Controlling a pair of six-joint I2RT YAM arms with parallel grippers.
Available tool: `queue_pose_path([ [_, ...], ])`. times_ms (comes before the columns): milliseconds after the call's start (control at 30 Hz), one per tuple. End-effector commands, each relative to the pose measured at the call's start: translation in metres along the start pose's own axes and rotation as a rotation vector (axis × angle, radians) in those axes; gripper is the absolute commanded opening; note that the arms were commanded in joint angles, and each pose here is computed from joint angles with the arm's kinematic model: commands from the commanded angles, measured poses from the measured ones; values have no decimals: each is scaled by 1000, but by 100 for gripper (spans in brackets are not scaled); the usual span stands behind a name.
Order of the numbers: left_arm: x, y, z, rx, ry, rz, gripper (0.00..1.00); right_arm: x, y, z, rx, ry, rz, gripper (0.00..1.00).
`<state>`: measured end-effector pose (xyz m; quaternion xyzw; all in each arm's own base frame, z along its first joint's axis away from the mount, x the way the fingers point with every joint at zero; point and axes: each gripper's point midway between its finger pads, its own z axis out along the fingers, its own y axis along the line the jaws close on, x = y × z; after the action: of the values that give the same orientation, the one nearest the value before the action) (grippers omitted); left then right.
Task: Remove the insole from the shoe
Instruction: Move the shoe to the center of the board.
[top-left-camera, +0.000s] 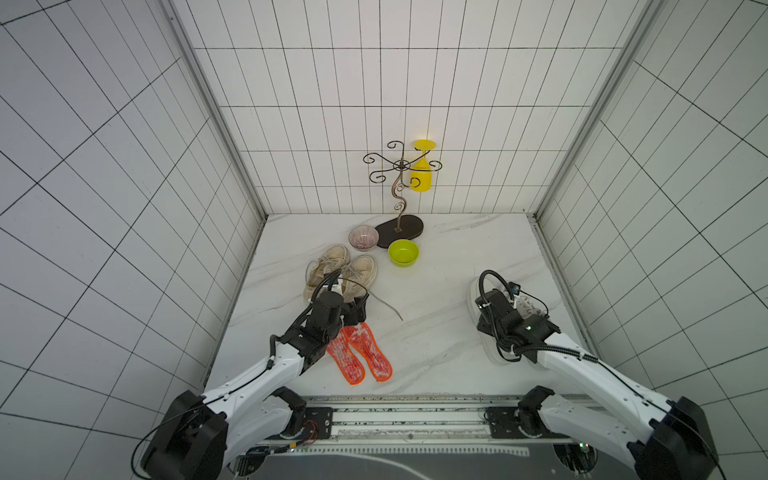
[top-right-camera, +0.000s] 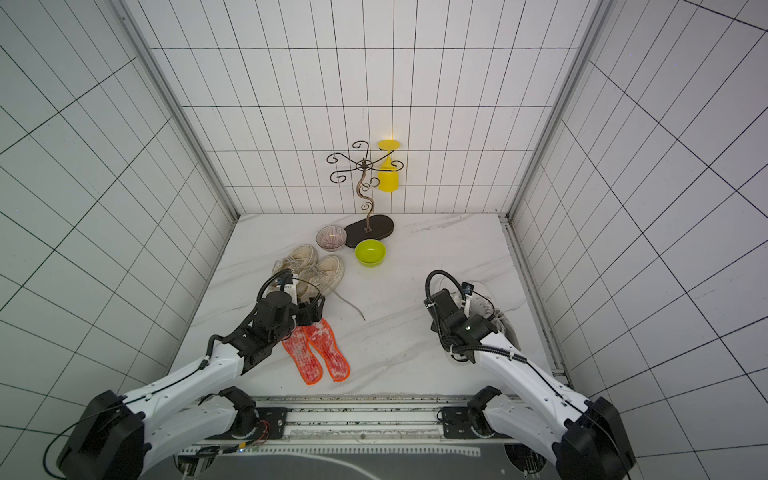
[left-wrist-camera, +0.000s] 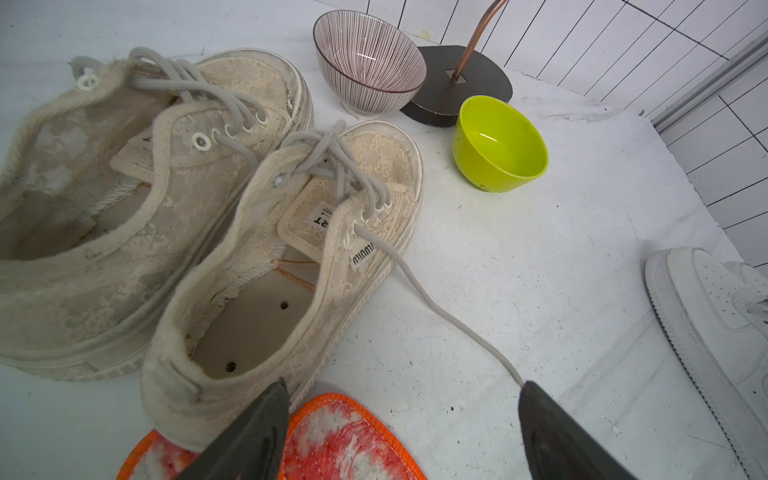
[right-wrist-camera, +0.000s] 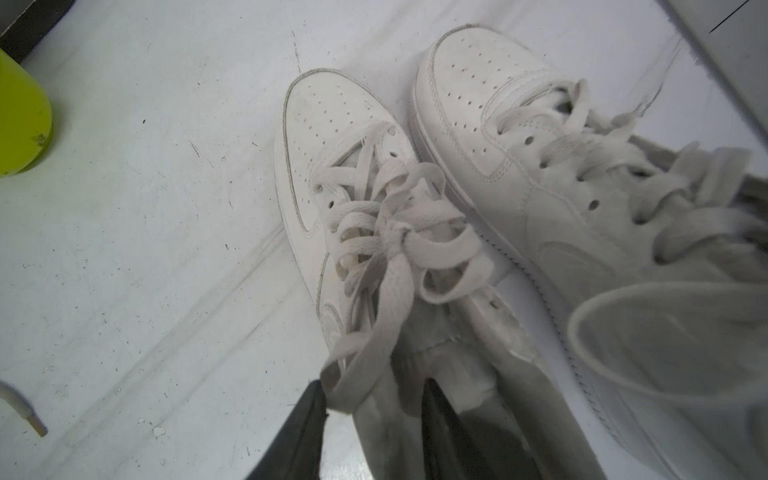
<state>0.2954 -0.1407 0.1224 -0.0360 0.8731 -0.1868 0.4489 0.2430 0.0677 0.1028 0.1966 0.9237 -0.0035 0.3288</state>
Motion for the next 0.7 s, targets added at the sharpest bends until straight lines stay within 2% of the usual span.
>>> queue_pose_path([
  [0, -12, -5, -1, 10, -38, 2, 85, 13, 1, 13, -24, 30, -20, 31],
  [67, -10, -6, 0, 12, -30, 4, 85, 13, 6, 14, -41, 31, -32, 22],
  [167, -10, -7, 0, 18, -25, 3, 85, 11, 20, 12, -113, 34, -50, 0],
  [333, -8, -16, 3, 63, -7, 11, 85, 4, 61, -1, -287, 13, -85, 0],
  [533, -8, -23, 4, 95, 8, 22, 85, 1, 117, -23, -391, -38, -175, 0],
  [667, -7, -27, 4, 113, 17, 20, 85, 14, 150, -23, -435, -28, -257, 0],
])
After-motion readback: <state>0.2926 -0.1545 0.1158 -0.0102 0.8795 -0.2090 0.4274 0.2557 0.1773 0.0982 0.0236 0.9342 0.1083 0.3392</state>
